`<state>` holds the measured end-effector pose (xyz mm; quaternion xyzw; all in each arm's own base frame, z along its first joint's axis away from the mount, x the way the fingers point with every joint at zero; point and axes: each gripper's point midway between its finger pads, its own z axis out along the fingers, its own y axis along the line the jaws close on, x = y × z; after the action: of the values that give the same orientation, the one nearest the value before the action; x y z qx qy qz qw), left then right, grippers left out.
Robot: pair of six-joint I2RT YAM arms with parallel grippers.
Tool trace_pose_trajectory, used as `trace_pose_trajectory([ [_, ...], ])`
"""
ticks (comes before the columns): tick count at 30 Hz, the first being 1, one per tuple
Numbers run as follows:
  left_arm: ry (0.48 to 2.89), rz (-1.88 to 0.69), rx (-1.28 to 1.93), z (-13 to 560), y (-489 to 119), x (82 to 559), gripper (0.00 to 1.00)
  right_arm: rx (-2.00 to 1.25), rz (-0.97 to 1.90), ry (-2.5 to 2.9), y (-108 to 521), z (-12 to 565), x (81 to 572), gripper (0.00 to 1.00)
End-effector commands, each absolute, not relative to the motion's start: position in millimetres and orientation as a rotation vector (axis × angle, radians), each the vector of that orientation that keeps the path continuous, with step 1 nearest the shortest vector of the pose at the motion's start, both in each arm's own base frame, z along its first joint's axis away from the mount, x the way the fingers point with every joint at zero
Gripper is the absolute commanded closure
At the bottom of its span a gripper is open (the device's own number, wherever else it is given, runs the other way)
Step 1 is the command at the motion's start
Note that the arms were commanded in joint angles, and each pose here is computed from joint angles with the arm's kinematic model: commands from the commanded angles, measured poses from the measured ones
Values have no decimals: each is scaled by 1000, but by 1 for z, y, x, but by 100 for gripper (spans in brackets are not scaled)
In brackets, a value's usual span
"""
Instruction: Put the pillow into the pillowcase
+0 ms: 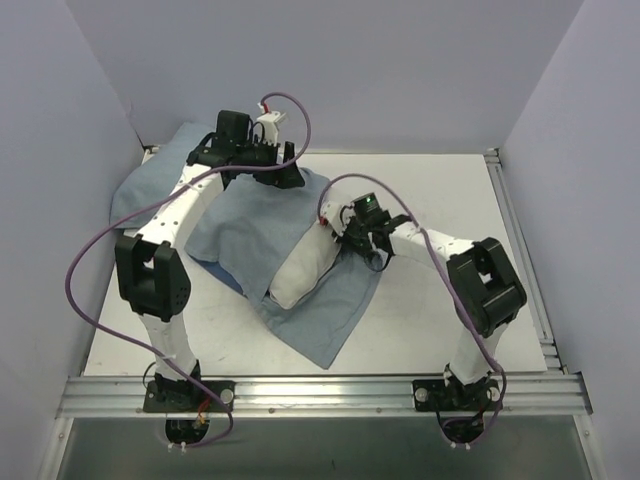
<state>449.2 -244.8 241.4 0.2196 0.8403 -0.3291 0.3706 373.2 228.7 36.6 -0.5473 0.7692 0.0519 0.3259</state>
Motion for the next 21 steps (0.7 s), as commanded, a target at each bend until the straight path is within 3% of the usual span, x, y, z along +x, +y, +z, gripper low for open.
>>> trace_pose_trajectory([
  [1, 2100, -798, 580, 256, -240, 449, 20, -1164, 170, 2014, 205, 113, 399, 100],
  [7, 2116, -730, 608, 242, -232, 450, 27, -359, 606, 2325, 121, 133, 434, 100],
  [10, 2073, -723, 673, 248, -244, 452, 27, 41, 925, 2429, 117, 118, 441, 100],
  [14, 1994, -638, 795, 265, -267, 456, 23, 324, 994, 2530, 98, 87, 441, 99],
  [15, 1993, -623, 818, 262, -272, 458, 22, 349, 914, 2553, 88, 84, 446, 80],
  [17, 1988, -566, 862, 261, -278, 458, 20, 414, 855, 2626, 78, 78, 437, 64],
  [21, 1913, -522, 973, 267, -315, 454, 18, 483, 754, 2572, 51, 99, 441, 62],
])
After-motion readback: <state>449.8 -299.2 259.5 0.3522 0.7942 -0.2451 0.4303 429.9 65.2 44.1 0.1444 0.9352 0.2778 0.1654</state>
